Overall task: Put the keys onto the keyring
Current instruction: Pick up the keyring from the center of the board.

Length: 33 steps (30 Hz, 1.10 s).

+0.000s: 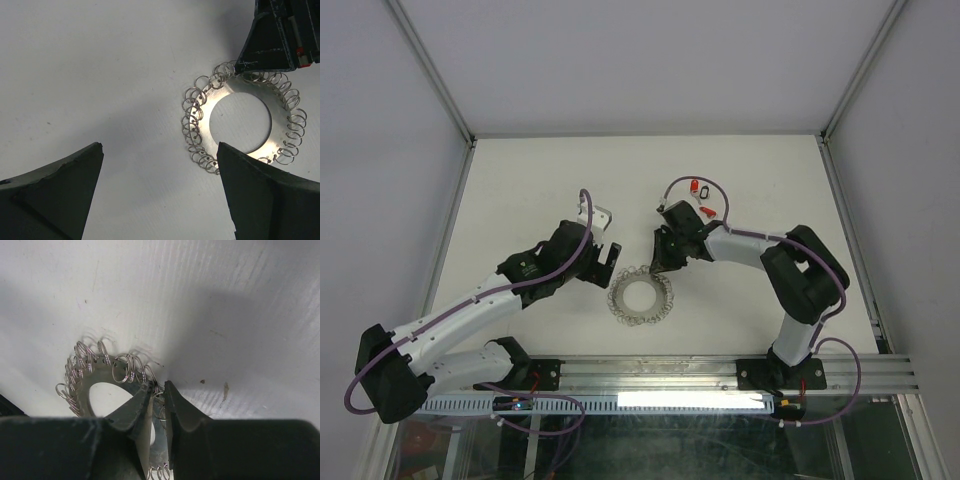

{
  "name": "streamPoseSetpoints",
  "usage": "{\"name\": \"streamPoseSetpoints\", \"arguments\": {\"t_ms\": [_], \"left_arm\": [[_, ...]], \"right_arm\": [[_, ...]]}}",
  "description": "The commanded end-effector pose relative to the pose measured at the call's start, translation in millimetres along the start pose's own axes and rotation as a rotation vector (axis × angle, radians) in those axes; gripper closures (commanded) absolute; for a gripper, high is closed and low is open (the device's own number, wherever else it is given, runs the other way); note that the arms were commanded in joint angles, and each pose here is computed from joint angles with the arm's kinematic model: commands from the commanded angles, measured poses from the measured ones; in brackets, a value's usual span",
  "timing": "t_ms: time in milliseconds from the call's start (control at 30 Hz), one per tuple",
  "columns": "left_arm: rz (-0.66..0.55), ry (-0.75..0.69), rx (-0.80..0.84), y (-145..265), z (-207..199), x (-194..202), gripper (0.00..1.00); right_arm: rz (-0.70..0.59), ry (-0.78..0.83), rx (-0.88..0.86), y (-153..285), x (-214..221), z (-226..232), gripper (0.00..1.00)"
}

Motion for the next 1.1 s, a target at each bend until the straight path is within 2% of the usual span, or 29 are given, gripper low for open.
{"name": "streamPoseSetpoints", "arguments": {"t_ms": [0, 233, 433, 600, 767, 1067], "left_arm": [[-0.043, -0.006, 0.004, 1.1, -1.1, -12.6, 0.05], [-0.043, -0.006, 0.004, 1.0, -1.0, -12.6, 0.05], [-0.041, -0.008, 0.007, 0.9, -1.7, -12.4, 0.05], [-0.04, -0.008, 0.006, 0.5, -1.5, -12.1, 0.05], [-0.042, -0.007, 0.012, 1.5, -2.2, -12.4, 0.05], [-0.068, 0.0, 0.026, 7.9, -2.8, -17.1, 0.05]], "right_arm": [[-0.033, 0.022, -0.046, -3.0, -15.7, 10.8, 0.83], [-0.029, 0.02, -0.053, -6.6, -15.8, 10.7, 0.83], [-0.026, 0.027, -0.057, -9.1, -16.7, 11.1, 0.78], [-0.034, 0.041, -0.074, -10.6, -19.1, 13.4, 0.85], [-0.064, 0.066, -0.1, -8.3, -23.6, 17.8, 0.99], [-0.189, 0.158, -0.132, 16.0, -36.5, 25.0, 1.0]]}}
Point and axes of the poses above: each gripper's point midway between its finger pads, its own y axis back along the fingers, its own z axis along the line the jaws close on, x = y × z, the point moved 1 cm from there along y, back along the fingers, and after that the axes turned 6 degrees about y, right-handed, at the moved point
